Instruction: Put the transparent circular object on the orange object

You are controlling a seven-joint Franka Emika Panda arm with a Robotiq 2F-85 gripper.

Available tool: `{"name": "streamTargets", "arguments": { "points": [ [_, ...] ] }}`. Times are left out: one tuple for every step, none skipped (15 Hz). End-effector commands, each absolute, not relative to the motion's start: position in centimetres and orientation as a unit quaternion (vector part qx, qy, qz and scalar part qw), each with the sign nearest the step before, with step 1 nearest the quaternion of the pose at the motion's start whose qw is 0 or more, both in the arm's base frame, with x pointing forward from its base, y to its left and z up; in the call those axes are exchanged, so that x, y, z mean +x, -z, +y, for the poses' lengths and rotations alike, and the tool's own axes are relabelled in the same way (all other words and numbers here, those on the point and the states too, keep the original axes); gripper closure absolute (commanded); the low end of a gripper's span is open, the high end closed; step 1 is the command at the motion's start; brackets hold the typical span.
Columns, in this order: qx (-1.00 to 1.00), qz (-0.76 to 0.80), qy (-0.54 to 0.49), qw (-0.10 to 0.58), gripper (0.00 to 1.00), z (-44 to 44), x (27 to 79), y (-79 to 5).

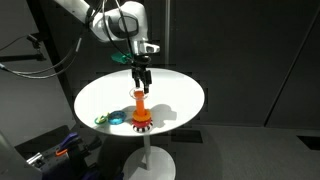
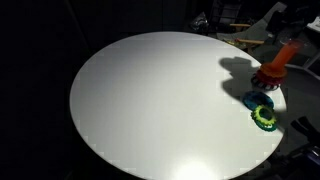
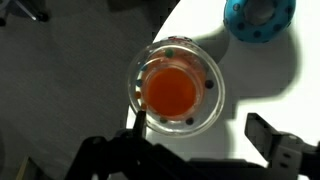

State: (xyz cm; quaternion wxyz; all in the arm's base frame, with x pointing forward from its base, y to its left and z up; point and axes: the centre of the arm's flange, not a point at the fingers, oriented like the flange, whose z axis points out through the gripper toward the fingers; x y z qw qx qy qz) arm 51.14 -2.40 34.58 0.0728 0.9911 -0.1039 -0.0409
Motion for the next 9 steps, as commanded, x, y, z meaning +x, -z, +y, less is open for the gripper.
{"name": "streamTargets", "arguments": {
  "points": [
    [0.991, -0.107, 0.033, 0.079, 0.0, -1.8, 51.7, -35.3],
    [0.991, -0.105, 0.031, 0.076, 0.0, -1.6, 51.7, -35.6],
    [0.991, -0.103, 0.03, 0.075, 0.0, -1.4, 51.7, -36.0],
    [0.992, -0.1, 0.028, 0.072, 0.0, -1.1, 51.7, -36.4],
    [0.992, -0.097, 0.026, 0.072, 0.0, -0.8, 51.7, -36.7],
    [0.993, -0.094, 0.025, 0.072, 0.0, -0.4, 51.7, -37.0],
    [0.993, -0.092, 0.025, 0.072, 0.0, 0.0, 51.7, -37.3],
    [0.993, -0.089, 0.026, 0.072, 0.0, 0.5, 51.5, -37.5],
    [0.994, -0.084, 0.026, 0.071, 0.0, 0.9, 51.4, -37.7]
  ]
}}
